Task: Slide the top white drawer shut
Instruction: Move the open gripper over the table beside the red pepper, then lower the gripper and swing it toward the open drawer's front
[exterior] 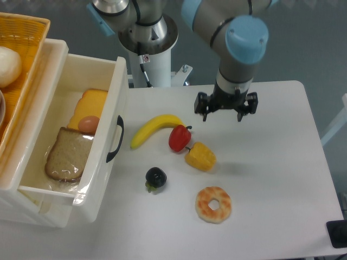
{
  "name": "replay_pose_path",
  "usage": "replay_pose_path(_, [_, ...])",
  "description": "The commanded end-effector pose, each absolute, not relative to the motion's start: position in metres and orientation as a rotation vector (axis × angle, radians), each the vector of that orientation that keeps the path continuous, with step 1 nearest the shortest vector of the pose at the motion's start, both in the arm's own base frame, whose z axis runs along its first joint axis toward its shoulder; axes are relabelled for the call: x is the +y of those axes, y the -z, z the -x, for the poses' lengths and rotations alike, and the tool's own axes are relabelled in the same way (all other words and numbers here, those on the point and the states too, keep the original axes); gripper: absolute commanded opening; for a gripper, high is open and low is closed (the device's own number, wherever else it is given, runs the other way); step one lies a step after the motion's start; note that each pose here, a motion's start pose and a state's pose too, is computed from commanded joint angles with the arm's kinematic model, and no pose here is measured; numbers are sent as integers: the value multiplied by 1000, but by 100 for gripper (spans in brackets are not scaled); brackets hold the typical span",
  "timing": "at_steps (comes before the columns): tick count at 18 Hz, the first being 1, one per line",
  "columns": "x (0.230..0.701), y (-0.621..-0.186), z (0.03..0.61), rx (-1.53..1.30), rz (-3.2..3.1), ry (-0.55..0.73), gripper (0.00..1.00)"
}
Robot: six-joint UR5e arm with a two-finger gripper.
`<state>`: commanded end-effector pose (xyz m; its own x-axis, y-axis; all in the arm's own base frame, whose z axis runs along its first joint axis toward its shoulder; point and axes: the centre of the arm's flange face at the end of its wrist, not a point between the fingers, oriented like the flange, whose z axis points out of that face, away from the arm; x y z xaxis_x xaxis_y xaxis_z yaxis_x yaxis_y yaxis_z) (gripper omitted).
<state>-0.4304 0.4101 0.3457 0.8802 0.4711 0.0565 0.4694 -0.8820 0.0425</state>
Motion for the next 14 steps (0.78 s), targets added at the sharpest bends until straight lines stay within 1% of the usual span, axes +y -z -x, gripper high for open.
replay_pose_path(3, [424, -327, 428, 764, -3055, -237, 100])
replay_pose_path(6, [437, -315, 419, 743, -3060, -296, 100])
replay_pose_path(14, [443, -305, 415, 751, -3044, -339, 100])
